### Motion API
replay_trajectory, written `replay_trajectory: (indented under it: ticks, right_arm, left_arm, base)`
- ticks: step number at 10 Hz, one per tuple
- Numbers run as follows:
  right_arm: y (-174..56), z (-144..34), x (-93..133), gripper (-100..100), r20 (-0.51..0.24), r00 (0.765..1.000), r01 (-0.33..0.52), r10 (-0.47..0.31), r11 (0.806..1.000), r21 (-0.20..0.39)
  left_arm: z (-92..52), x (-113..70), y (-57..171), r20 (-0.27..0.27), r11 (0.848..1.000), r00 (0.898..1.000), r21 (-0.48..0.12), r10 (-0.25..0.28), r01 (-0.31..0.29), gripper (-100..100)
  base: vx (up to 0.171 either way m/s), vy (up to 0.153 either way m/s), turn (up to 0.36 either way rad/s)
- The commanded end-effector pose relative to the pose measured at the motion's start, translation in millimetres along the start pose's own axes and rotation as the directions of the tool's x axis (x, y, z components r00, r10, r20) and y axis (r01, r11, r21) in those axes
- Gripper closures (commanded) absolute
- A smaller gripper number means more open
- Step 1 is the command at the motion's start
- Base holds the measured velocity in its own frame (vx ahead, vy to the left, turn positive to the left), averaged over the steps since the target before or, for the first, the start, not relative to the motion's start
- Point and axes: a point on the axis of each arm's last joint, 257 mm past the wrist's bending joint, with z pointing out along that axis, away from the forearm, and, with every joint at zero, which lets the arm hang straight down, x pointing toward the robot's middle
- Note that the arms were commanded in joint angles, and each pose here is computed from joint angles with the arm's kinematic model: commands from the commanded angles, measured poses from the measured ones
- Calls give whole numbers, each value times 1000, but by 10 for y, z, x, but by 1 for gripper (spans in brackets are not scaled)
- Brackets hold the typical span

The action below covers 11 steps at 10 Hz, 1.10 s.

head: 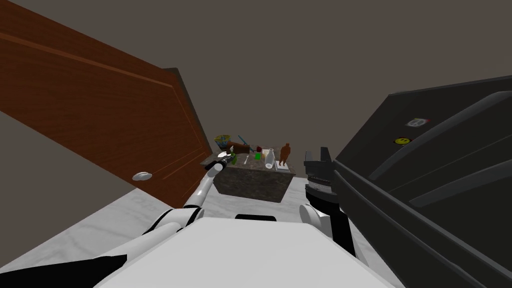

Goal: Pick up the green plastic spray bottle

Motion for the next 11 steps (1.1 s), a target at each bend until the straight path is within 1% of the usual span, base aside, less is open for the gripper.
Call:
replay_trajectory:
  ticks: [1, 2, 3, 4, 5, 6, 7, 9, 10, 11]
  right_arm:
    - [0, 0, 0, 0, 0, 1000, 0, 0, 1000, 0]
    - [0, 0, 0, 0, 0, 1000, 0, 0, 1000, 0]
    - [0, 0, 0, 0, 0, 1000, 0, 0, 1000, 0]
    - [0, 0, 0, 0, 0, 1000, 0, 0, 1000, 0]
    - [0, 0, 0, 0, 0, 1000, 0, 0, 1000, 0]
    - [0, 0, 0, 0, 0, 1000, 0, 0, 1000, 0]
    - [0, 0, 0, 0, 0, 1000, 0, 0, 1000, 0]
    - [0, 0, 0, 0, 0, 1000, 0, 0, 1000, 0]
    - [0, 0, 0, 0, 0, 1000, 0, 0, 1000, 0]
    - [0, 0, 0, 0, 0, 1000, 0, 0, 1000, 0]
  left_arm:
    - [28, -71, -15, 15, 1000, 1000, 3, -4, 4, -100]
    - [159, 19, 206, -5, 1000, 1000, -6, 8, -8, -100]
    - [225, 26, 229, 4, 1000, 1000, -8, 4, -4, -100]
    - [236, -26, 218, 16, 1000, 1000, -5, 2, -1, -100]
    - [341, 80, 448, -9, 1000, 1000, -16, 19, -19, -100]
    - [389, 167, 490, -17, 1000, 1000, -21, 20, -20, -100]
    - [422, 194, 511, -15, 1000, 1000, -23, 19, -20, -100]
    - [423, 38, 465, 15, 1000, 1000, -15, 15, -15, -100]
    - [529, 155, 707, -9, 999, 999, -27, 37, -37, -100]
    - [558, 267, 754, -24, 999, 999, -34, 39, -40, -100]
  base:
    - [-12, 10, -2]
    - [-62, 52, 44]
    - [-75, 68, 11]
    - [-36, 41, -6]
    - [-67, 82, 45]
    - [-71, 79, 7]
    - [-32, 35, -6]
    - [-1, -2, 1]
    - [-49, 51, 49]
    - [-71, 75, 8]
